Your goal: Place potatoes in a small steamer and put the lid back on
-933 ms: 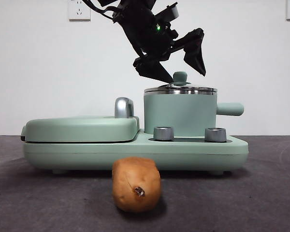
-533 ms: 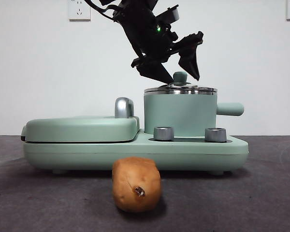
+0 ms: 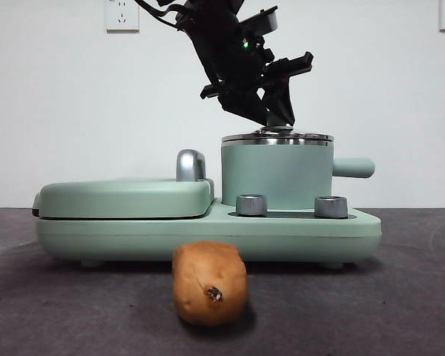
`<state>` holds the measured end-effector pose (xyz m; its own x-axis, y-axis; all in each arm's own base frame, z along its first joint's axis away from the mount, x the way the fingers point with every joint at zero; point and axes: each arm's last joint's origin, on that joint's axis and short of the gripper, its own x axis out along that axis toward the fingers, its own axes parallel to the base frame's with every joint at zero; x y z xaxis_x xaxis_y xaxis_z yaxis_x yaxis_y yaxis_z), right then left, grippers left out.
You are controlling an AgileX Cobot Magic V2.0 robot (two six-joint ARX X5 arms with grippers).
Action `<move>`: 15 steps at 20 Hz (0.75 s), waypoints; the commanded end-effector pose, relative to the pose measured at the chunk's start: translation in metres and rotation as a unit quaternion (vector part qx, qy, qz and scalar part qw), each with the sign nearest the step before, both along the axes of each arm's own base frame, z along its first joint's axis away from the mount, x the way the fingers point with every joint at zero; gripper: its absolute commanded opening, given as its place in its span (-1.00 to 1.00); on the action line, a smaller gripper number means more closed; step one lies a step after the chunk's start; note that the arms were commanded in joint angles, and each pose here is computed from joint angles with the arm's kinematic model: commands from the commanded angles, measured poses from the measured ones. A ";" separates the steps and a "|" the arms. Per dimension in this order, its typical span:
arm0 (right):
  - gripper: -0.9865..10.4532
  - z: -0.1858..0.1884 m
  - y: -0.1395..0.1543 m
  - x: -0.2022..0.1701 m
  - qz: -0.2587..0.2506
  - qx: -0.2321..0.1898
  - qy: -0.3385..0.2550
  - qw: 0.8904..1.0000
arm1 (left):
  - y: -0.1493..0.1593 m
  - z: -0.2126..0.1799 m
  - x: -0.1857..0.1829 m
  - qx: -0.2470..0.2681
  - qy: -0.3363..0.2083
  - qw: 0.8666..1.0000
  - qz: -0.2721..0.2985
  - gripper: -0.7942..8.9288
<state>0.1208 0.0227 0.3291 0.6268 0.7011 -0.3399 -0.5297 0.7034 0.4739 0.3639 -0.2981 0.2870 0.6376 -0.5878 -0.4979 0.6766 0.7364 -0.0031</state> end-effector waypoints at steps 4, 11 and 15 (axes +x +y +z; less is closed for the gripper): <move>-0.05 0.006 0.000 0.000 0.001 0.002 -0.010 1.000 | -0.005 0.021 -0.002 -0.001 -0.010 1.000 -0.007 -0.73; -0.05 0.005 0.001 0.001 -0.034 -0.022 -0.010 0.999 | 0.007 0.086 -0.016 0.025 0.020 0.999 -0.008 -0.73; -0.05 0.009 0.016 0.003 -0.019 -0.019 0.015 1.000 | 0.020 0.118 -0.030 0.026 0.009 1.000 -0.011 -0.73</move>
